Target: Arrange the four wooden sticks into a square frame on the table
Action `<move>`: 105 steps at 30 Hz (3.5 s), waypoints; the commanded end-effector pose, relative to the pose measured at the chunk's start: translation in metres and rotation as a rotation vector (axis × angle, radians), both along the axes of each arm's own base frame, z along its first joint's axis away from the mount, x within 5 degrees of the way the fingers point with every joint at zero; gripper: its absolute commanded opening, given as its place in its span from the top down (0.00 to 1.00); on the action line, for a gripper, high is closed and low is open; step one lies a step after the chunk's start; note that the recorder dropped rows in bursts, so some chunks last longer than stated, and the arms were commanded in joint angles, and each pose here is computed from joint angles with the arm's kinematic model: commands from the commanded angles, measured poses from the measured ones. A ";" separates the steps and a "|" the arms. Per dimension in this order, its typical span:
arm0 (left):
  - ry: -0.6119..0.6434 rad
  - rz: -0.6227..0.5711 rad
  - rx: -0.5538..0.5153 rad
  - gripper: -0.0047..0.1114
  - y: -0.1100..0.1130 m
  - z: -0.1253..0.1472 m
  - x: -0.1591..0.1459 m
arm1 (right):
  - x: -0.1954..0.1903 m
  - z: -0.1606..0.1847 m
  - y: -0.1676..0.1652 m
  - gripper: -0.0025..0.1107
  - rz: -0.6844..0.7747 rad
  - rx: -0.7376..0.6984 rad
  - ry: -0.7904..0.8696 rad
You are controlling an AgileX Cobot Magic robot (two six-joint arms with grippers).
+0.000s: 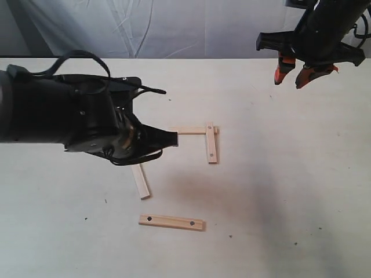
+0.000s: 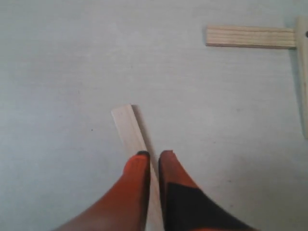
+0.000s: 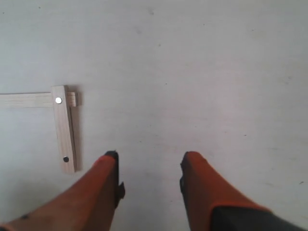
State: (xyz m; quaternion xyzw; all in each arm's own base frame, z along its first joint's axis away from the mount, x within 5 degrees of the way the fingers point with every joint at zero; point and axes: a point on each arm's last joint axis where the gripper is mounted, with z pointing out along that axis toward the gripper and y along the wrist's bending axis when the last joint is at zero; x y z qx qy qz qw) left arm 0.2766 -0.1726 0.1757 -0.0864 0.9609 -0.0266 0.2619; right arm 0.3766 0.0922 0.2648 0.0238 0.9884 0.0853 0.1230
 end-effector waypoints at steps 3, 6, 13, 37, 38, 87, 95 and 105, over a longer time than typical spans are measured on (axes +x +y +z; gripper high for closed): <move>0.049 0.050 -0.018 0.61 -0.004 -0.028 0.006 | 0.000 0.004 -0.002 0.60 0.009 0.001 -0.014; 0.077 0.090 -0.037 0.55 -0.006 -0.039 0.006 | 0.000 0.004 -0.001 0.60 0.014 0.003 -0.015; 0.123 0.132 -0.026 0.54 -0.005 -0.055 0.006 | 0.001 0.004 -0.001 0.60 0.022 0.004 -0.023; -0.107 -0.150 -0.091 0.96 -0.043 0.009 0.053 | 0.006 0.003 -0.028 0.60 -0.044 0.010 -0.021; -0.095 -0.152 -0.078 0.96 -0.045 0.005 0.057 | 0.007 0.002 -0.032 0.60 -0.049 0.007 -0.014; -0.029 -0.126 -0.054 0.66 -0.054 -0.034 0.081 | 0.012 0.003 -0.040 0.60 -0.059 0.065 -0.050; -0.051 -0.048 0.017 0.69 -0.016 0.023 0.079 | -0.002 0.016 -0.022 0.60 0.010 0.061 -0.033; 0.151 -0.130 0.129 0.96 0.091 0.087 0.064 | -0.059 -0.013 0.075 0.60 0.437 0.026 -0.023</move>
